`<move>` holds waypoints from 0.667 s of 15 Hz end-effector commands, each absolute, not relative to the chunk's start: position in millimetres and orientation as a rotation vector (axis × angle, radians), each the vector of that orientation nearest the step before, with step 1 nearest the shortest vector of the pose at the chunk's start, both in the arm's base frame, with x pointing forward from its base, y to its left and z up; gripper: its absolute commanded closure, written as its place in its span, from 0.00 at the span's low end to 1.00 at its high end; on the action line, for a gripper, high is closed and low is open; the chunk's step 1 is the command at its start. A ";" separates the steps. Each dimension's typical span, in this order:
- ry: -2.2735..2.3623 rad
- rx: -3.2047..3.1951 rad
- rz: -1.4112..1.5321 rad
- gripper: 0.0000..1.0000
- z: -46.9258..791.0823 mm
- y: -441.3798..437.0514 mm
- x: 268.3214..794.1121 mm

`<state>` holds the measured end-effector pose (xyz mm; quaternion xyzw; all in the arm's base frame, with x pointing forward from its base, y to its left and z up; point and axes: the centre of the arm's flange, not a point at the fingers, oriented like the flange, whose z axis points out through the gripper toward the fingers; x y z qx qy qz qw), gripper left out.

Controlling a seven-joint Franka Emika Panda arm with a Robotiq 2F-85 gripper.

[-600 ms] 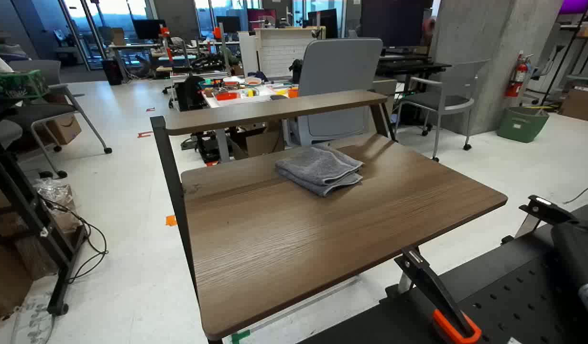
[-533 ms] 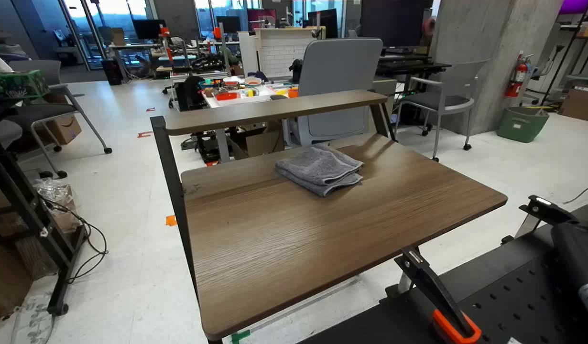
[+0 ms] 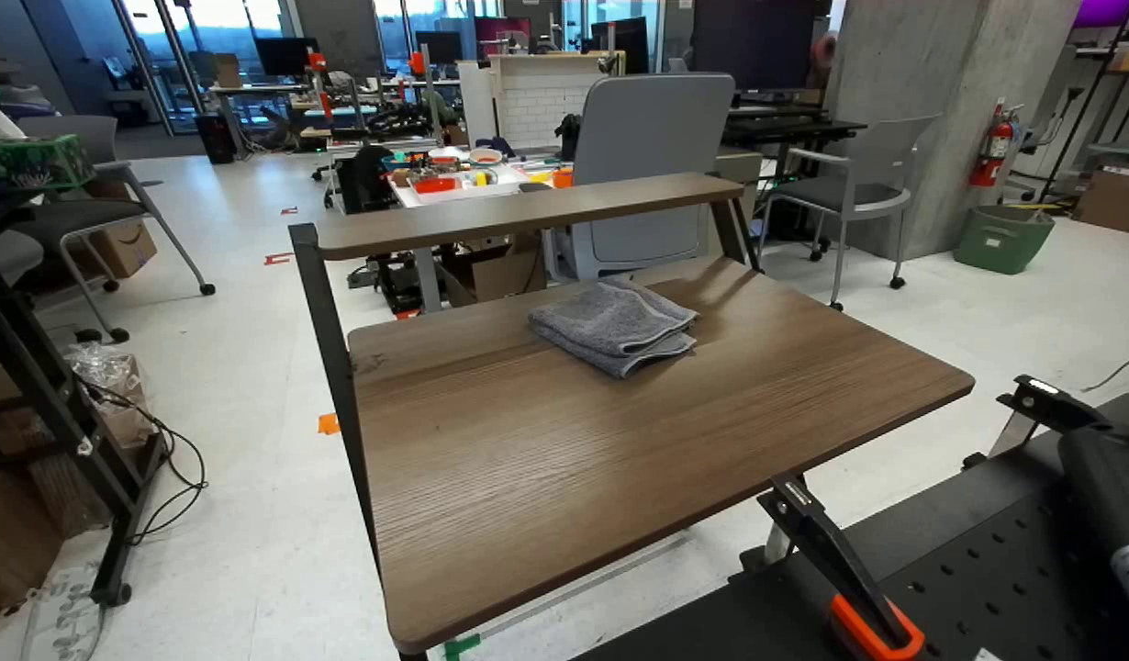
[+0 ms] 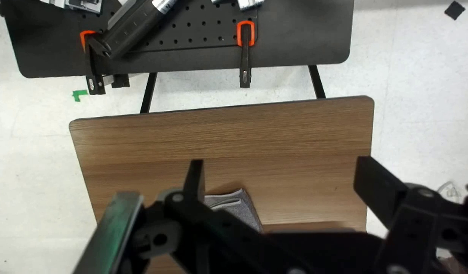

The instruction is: Slide the towel to the left

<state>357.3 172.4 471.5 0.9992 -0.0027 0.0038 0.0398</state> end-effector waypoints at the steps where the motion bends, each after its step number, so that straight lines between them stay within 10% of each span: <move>1: -0.167 3.099 0.115 0.00 458.3 163.1 407.1; 10: -0.513 3.081 0.202 0.00 372.6 118.9 534.0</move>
